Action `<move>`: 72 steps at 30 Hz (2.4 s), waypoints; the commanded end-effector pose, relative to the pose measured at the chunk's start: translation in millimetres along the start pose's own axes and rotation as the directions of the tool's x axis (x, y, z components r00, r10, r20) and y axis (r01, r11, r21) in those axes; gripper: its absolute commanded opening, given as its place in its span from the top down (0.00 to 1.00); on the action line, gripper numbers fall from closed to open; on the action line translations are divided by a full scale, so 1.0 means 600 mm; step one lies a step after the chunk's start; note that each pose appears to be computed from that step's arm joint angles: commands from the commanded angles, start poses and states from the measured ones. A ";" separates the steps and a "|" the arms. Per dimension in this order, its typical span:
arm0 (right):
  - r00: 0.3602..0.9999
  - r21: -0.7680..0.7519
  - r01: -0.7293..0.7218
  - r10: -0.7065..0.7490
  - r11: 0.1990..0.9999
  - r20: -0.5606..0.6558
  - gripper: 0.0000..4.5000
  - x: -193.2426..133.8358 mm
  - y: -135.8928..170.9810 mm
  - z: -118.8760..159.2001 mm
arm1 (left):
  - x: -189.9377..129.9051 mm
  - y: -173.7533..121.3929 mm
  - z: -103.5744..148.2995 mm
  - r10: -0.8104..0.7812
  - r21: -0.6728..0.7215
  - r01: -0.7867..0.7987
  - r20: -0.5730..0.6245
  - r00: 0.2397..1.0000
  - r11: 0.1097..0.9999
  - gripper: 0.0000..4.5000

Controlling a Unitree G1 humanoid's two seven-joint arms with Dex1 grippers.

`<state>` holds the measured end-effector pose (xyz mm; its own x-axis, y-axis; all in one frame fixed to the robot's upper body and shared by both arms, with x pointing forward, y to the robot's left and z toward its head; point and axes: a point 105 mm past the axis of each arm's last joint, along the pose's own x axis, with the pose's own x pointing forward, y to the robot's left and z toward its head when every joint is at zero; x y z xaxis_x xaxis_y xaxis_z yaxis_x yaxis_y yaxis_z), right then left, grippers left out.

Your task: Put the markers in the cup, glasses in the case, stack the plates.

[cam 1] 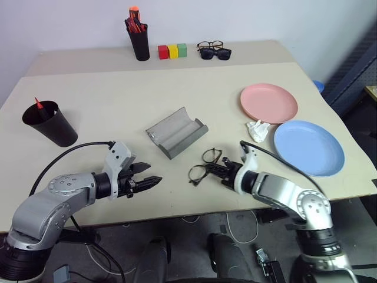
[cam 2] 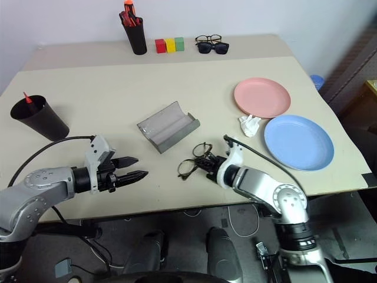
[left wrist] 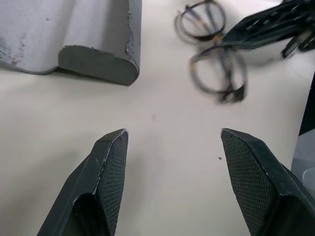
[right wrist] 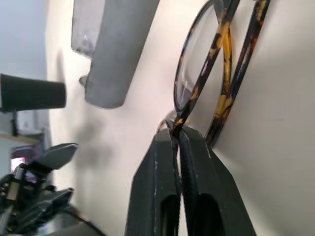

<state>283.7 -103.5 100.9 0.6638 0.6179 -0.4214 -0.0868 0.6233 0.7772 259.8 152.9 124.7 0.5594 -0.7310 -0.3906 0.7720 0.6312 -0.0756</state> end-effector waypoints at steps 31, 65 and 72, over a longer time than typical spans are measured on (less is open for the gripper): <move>0.868 -0.941 -0.199 0.396 -0.274 -0.299 0.99 0.061 0.226 0.172 | -0.024 -0.005 -0.008 0.150 -0.022 -0.148 0.100 0.984 0.989 0.32; 0.874 -0.712 -0.155 0.240 -0.685 -0.422 0.34 0.144 0.200 0.124 | -0.052 -0.022 -0.024 0.252 -0.070 -0.246 0.098 0.963 0.967 0.32; 0.886 -0.790 -0.120 0.294 -0.601 -0.358 0.01 0.143 0.206 0.147 | -0.050 -0.018 -0.019 0.259 -0.066 -0.253 0.112 0.959 0.965 0.32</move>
<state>389.8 -18.4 175.2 0.2667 0.8794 -0.3943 -0.6331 -0.1486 -0.7597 230.1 174.1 113.0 0.7573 -0.5562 -0.3422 0.5709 0.8183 -0.0666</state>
